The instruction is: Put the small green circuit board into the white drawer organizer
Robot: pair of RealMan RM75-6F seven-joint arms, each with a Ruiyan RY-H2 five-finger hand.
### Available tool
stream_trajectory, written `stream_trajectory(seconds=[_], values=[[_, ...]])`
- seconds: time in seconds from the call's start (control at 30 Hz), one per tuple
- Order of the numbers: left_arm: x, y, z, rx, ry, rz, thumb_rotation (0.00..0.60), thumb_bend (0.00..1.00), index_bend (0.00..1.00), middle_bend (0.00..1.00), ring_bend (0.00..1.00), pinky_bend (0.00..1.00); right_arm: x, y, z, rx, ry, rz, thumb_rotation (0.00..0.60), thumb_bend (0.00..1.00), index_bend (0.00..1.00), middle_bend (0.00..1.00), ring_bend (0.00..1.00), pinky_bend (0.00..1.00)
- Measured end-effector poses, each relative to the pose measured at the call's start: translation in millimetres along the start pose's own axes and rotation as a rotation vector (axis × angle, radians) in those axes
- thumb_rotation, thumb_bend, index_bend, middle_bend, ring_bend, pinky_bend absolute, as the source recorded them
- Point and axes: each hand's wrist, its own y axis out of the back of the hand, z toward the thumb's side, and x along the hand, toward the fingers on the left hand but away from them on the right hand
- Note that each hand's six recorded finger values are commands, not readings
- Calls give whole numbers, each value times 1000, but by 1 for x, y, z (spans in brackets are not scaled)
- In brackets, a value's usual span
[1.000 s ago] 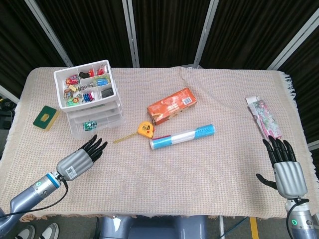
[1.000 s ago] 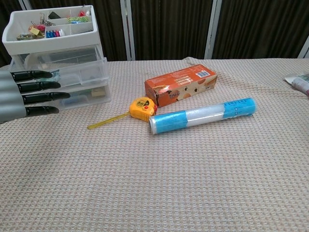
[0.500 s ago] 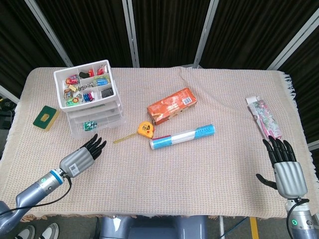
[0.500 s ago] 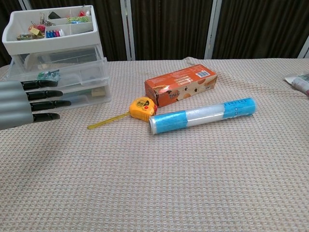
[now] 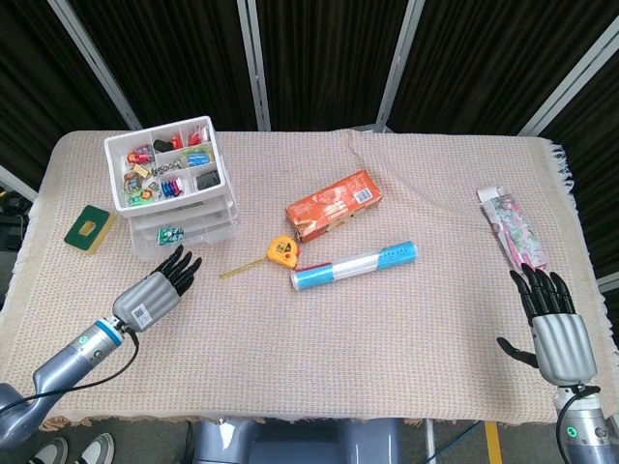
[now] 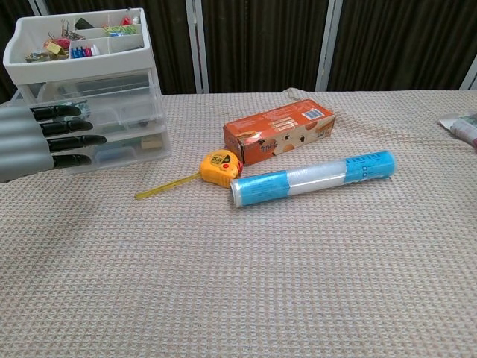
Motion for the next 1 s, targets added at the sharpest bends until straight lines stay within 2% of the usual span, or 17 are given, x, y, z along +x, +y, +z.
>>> stream_trajectory(seconds=[1.0], values=[[20,-37,-24,-61,128,-128,600,1000,167,0,0,48,0,0,0,3,1,1,600,16,19,0,0,0]])
